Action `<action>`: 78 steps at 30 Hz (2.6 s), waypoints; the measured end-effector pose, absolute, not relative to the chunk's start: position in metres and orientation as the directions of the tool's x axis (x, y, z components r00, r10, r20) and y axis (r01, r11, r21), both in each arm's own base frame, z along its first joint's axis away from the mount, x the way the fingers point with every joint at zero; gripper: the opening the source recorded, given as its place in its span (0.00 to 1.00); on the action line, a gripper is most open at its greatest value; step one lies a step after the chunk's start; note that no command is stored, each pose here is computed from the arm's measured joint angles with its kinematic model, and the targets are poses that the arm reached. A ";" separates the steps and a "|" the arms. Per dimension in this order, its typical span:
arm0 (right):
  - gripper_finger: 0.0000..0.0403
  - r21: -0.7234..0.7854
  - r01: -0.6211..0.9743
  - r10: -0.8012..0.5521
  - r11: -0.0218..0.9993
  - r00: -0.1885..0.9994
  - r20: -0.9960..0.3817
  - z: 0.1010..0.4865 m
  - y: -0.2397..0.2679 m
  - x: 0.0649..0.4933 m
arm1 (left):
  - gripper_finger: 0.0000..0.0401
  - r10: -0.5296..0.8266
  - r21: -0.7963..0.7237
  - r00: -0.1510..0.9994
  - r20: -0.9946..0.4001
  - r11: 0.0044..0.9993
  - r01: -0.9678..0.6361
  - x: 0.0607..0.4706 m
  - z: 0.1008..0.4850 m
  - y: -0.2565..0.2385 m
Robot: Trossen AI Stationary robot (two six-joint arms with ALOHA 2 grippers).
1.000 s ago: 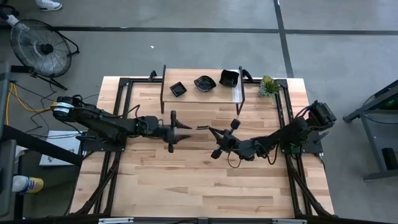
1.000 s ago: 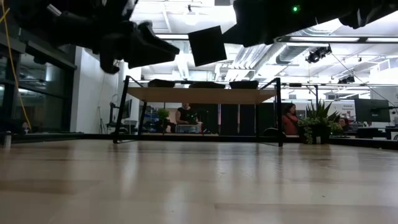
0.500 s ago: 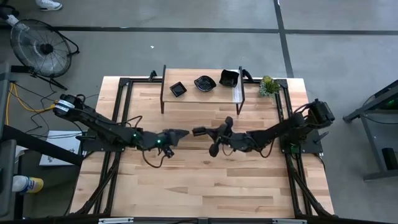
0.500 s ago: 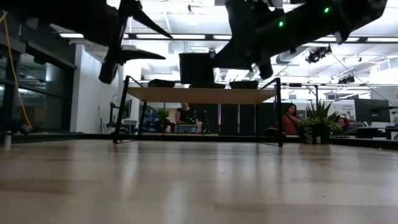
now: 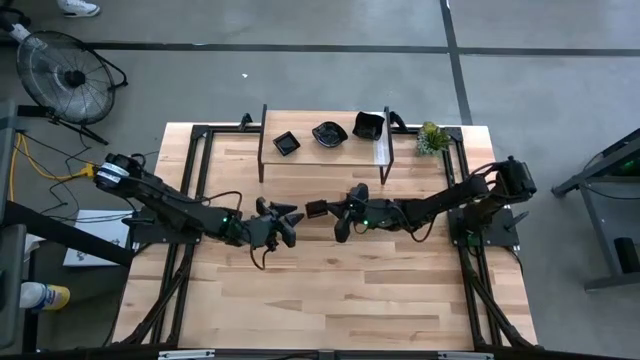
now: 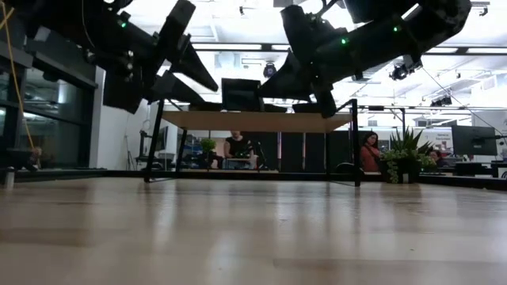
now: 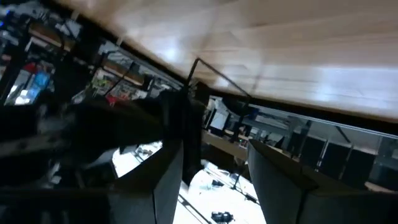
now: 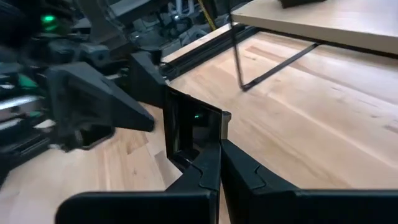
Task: Pick & Place Mini shaped plates
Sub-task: Stack the square plate on top of the other square plates on the shelf
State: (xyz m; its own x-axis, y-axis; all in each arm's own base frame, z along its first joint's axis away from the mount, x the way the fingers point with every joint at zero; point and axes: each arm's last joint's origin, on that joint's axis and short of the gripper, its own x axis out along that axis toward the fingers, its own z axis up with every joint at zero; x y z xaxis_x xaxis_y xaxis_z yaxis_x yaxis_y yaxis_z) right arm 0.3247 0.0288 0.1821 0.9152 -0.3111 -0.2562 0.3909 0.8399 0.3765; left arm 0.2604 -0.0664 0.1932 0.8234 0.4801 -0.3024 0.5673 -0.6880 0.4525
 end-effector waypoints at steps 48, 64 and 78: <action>0.00 0.395 0.369 -0.284 0.841 0.923 -0.259 0.185 0.027 0.327 | 0.24 0.466 0.451 0.841 -0.276 -0.710 0.541 0.272 0.191 -0.056; 0.00 0.408 0.353 -0.269 0.842 0.930 -0.251 0.186 0.028 0.328 | 0.01 0.392 0.501 0.872 -0.295 -0.714 0.490 0.272 0.190 -0.058; 0.00 0.414 0.353 -0.273 0.839 0.932 -0.240 0.187 0.028 0.328 | 0.00 0.439 0.524 0.858 -0.265 -0.681 0.511 0.272 0.192 -0.060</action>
